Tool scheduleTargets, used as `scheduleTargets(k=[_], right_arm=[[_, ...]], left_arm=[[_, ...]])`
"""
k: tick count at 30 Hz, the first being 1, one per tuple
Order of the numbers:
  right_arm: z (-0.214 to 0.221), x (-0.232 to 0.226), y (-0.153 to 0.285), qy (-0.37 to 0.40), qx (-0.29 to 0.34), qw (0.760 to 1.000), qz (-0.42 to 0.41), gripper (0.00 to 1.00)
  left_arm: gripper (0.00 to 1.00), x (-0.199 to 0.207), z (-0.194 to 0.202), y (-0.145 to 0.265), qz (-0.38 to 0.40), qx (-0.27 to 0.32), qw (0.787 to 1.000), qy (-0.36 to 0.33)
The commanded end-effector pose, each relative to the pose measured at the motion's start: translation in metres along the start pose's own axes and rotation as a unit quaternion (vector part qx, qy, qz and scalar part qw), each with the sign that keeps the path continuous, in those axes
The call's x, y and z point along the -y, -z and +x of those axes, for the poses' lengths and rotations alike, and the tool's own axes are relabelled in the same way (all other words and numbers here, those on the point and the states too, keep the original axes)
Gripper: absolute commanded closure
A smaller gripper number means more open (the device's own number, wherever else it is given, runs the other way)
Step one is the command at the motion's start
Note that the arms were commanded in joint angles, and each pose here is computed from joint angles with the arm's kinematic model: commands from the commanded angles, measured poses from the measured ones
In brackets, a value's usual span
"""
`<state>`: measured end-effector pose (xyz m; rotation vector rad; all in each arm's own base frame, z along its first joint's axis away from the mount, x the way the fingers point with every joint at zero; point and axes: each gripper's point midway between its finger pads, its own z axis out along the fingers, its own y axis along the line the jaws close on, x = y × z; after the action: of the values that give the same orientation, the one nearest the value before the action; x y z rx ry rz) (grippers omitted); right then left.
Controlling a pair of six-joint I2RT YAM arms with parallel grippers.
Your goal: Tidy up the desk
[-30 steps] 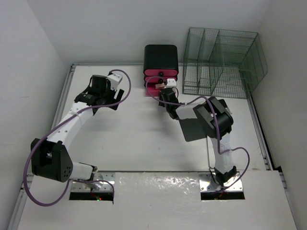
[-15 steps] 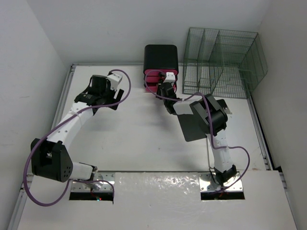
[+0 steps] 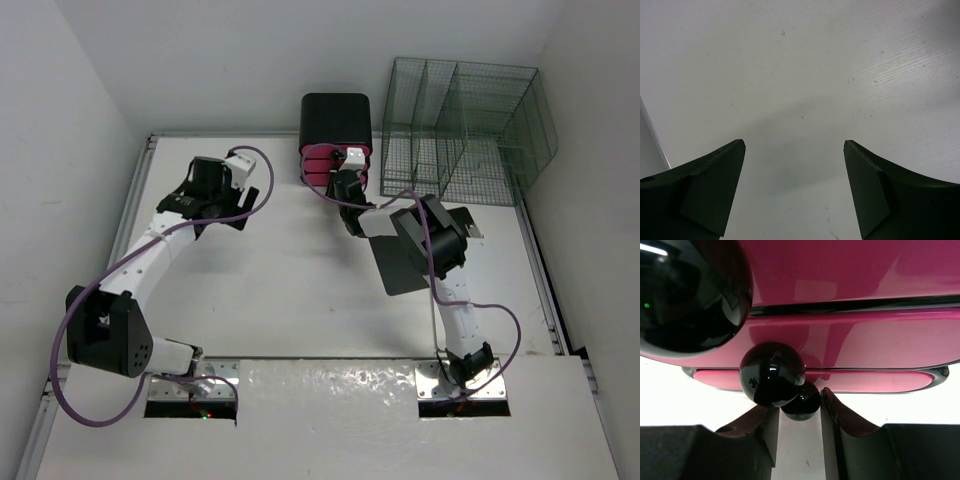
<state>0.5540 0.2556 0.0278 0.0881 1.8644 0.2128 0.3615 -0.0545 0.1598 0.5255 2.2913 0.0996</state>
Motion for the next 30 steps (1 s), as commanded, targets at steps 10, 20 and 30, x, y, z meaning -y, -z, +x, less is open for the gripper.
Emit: scheduleTargets(k=[10,20,30], right_arm=[[-0.039,0.003,-0.007,-0.033,0.062,0.997,0.012,0.66],[-0.049,-0.005,0.046,-0.011,0.039,0.999,-0.030,0.44],[-0.029,0.065,0.127,0.147,-0.076,0.984,0.068,0.34]], left_arm=[[0.22,-0.002,-0.004,-0.004,-0.002,0.007,1.000,-0.004],[0.22,0.000,-0.004,-0.003,0.005,0.009,1.000,-0.006],[0.22,0.008,-0.001,-0.010,0.029,-0.006,1.000,-0.008]])
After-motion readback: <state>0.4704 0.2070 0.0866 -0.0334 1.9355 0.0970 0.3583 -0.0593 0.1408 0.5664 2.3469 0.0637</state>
